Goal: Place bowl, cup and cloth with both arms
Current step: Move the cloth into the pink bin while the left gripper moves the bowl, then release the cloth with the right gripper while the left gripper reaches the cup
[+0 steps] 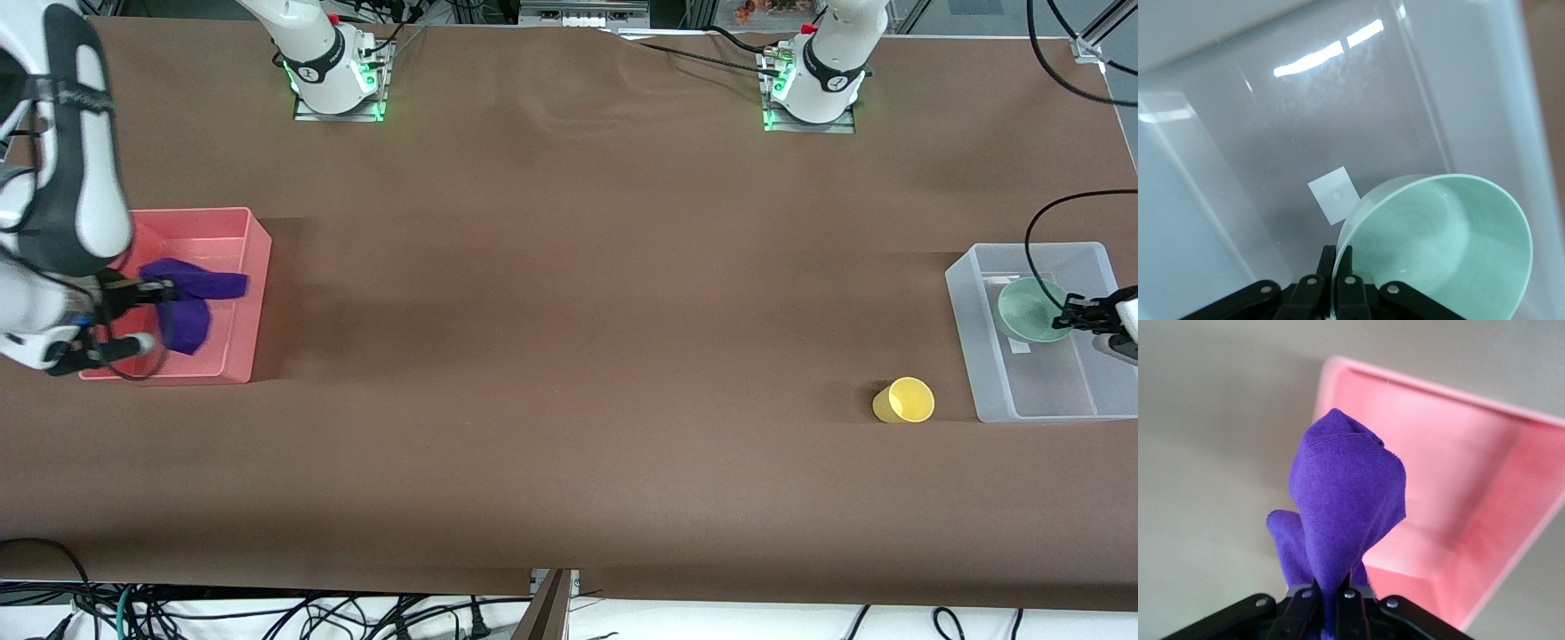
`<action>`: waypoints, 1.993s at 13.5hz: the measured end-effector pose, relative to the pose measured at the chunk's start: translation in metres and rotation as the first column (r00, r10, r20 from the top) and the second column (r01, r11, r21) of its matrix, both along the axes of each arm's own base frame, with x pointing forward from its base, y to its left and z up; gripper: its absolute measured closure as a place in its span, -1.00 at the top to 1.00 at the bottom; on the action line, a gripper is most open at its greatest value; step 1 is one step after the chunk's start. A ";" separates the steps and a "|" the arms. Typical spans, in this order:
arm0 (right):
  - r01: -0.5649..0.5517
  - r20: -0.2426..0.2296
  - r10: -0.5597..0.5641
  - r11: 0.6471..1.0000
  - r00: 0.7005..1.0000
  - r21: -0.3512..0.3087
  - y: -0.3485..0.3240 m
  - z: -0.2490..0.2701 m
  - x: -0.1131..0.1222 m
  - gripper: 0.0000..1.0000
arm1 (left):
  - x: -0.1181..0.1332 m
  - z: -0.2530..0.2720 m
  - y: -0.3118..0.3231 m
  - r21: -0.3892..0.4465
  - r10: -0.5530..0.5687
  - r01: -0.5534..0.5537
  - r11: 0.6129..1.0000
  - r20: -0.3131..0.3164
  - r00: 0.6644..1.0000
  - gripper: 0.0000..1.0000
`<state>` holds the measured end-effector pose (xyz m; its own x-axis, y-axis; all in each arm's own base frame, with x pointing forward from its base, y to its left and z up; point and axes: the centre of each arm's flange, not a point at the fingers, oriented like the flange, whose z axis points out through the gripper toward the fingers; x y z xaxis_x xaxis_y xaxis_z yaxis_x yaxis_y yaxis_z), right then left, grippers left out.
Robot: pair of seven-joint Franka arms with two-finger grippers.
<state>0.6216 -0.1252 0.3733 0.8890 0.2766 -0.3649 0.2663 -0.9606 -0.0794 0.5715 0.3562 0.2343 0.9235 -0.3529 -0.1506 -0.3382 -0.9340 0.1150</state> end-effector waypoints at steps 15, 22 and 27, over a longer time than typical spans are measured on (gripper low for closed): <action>-0.091 0.184 0.081 0.995 0.980 0.051 0.073 0.138 -0.018 0.97 | 0.063 0.133 -0.075 -0.001 0.038 -0.038 0.999 0.109 0.993 1.00; 0.024 0.236 -0.022 1.000 0.971 -0.009 0.136 0.222 -0.053 1.00 | 0.123 0.076 -0.233 0.021 0.292 -0.295 0.955 0.072 0.954 1.00; 0.104 0.284 -0.097 0.995 0.954 -0.008 0.136 0.218 -0.042 1.00 | 0.127 0.007 -0.210 0.002 0.329 -0.331 0.944 0.084 0.940 0.47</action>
